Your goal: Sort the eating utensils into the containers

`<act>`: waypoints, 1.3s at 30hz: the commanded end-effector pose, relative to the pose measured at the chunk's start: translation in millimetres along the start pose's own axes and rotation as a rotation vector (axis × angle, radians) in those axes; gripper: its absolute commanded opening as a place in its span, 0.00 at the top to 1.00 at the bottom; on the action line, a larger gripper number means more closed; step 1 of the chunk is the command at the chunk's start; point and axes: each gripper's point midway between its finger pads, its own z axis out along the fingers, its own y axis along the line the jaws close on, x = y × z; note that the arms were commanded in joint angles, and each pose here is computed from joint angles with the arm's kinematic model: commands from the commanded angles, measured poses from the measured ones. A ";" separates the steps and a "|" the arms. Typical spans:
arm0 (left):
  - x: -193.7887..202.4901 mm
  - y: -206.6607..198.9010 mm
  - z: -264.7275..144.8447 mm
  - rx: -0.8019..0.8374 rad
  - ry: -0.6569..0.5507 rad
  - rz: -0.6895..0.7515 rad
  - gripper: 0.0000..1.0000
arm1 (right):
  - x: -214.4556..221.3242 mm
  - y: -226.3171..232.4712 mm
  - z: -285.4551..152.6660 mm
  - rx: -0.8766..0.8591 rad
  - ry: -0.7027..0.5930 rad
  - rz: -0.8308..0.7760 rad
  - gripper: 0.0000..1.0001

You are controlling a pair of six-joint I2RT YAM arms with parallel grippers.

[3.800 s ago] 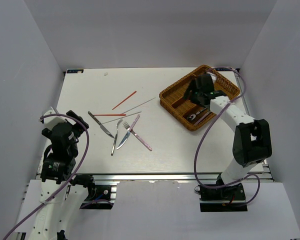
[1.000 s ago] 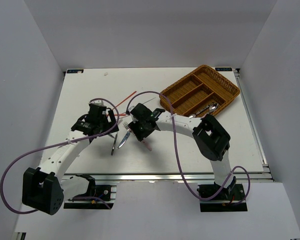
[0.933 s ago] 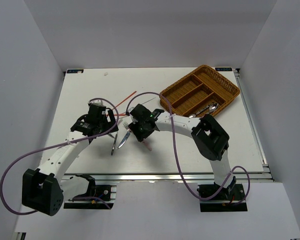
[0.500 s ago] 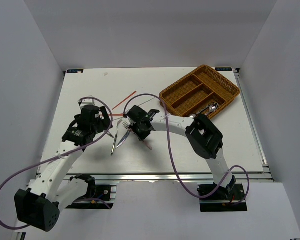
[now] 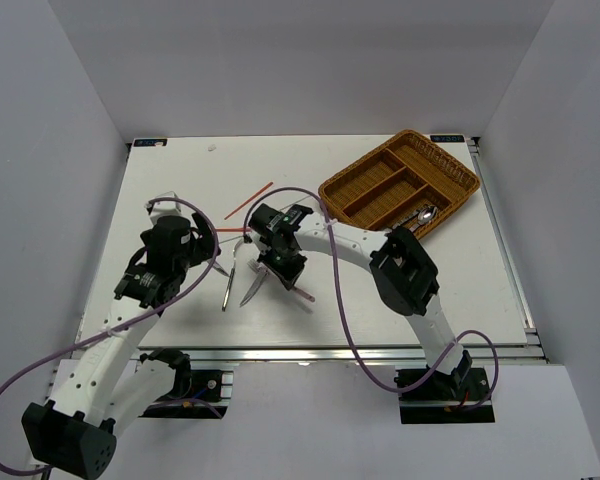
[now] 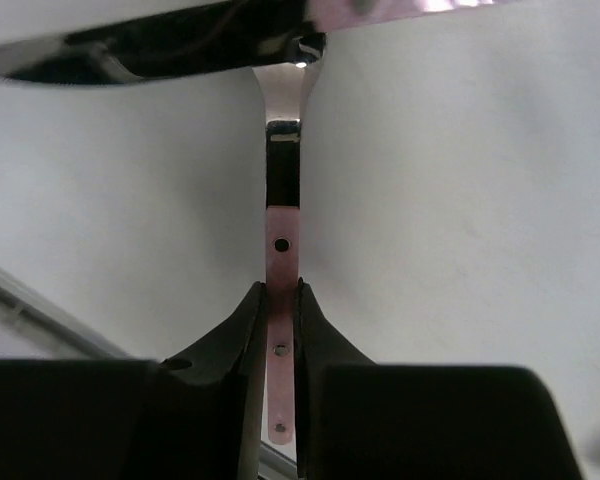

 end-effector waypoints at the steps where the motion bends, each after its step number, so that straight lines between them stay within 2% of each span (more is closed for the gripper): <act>1: -5.7 -5.6 -5.2 0.039 -0.032 -0.009 0.02 | -15.6 49.4 -31.5 -0.304 -0.089 -0.100 1.00; 3: -6.0 -6.1 -5.9 0.044 -0.034 -0.012 0.02 | -25.4 73.5 -46.0 -0.484 -0.156 -0.119 1.00; 8: -8.1 -6.2 -8.8 0.049 -0.044 -0.016 0.02 | -51.6 90.8 -81.2 -0.675 -0.289 -0.114 1.00; 14: -8.3 -3.4 -8.5 0.035 -0.047 -0.018 0.02 | -57.9 91.8 -115.9 -0.912 -0.310 -0.015 1.00; 17: -9.2 -2.8 -9.0 0.032 -0.051 -0.021 0.02 | -53.2 104.2 -139.8 -1.081 -0.360 -0.034 1.00; 18: -9.3 -2.5 -9.0 0.031 -0.052 -0.021 0.02 | -39.2 110.3 -142.5 -1.180 -0.333 -0.028 1.00; 19: -9.1 -2.1 -9.0 0.029 -0.051 -0.020 0.02 | -49.9 114.5 -163.4 -1.224 -0.406 -0.061 1.00; 21: -10.1 -1.9 -8.8 0.025 -0.053 -0.022 0.02 | -48.2 120.5 -186.5 -1.321 -0.441 -0.089 1.00; 25: -10.3 0.2 -9.0 0.014 -0.056 -0.026 0.02 | -49.6 125.1 -225.2 -1.406 -0.496 -0.131 1.00; 27: -11.0 1.4 -9.5 0.009 -0.059 -0.029 0.02 | -51.3 123.6 -242.0 -1.433 -0.526 -0.143 1.00; 28: -11.5 1.8 -9.7 0.007 -0.062 -0.031 0.02 | -54.1 121.2 -252.0 -1.436 -0.609 -0.216 1.00; 29: -11.7 2.4 -10.0 0.005 -0.064 -0.031 0.02 | -57.8 115.6 -261.6 -1.471 -0.577 -0.121 1.00; 34: -13.4 3.7 -12.2 0.004 -0.075 -0.039 0.02 | -87.6 38.5 -251.9 -1.407 -0.705 0.139 1.00; 35: -13.8 3.9 -12.5 0.003 -0.077 -0.039 0.02 | -97.2 25.1 -238.5 -1.381 -0.643 0.287 1.00; 36: -14.0 3.9 -12.8 0.004 -0.078 -0.040 0.02 | -102.6 8.1 -237.5 -1.287 -0.744 0.231 1.00; 37: -13.9 3.4 -12.5 0.005 -0.078 -0.039 0.02 | -108.5 -3.5 -232.3 -1.226 -0.759 0.265 1.00; 38: -13.5 3.3 -12.6 0.006 -0.076 -0.038 0.02 | -122.2 -23.0 -219.6 -1.118 -0.693 0.470 1.00; 39: -13.7 3.5 -12.1 0.004 -0.075 -0.039 0.02 | -127.2 -48.2 -210.2 -0.953 -0.779 0.409 1.00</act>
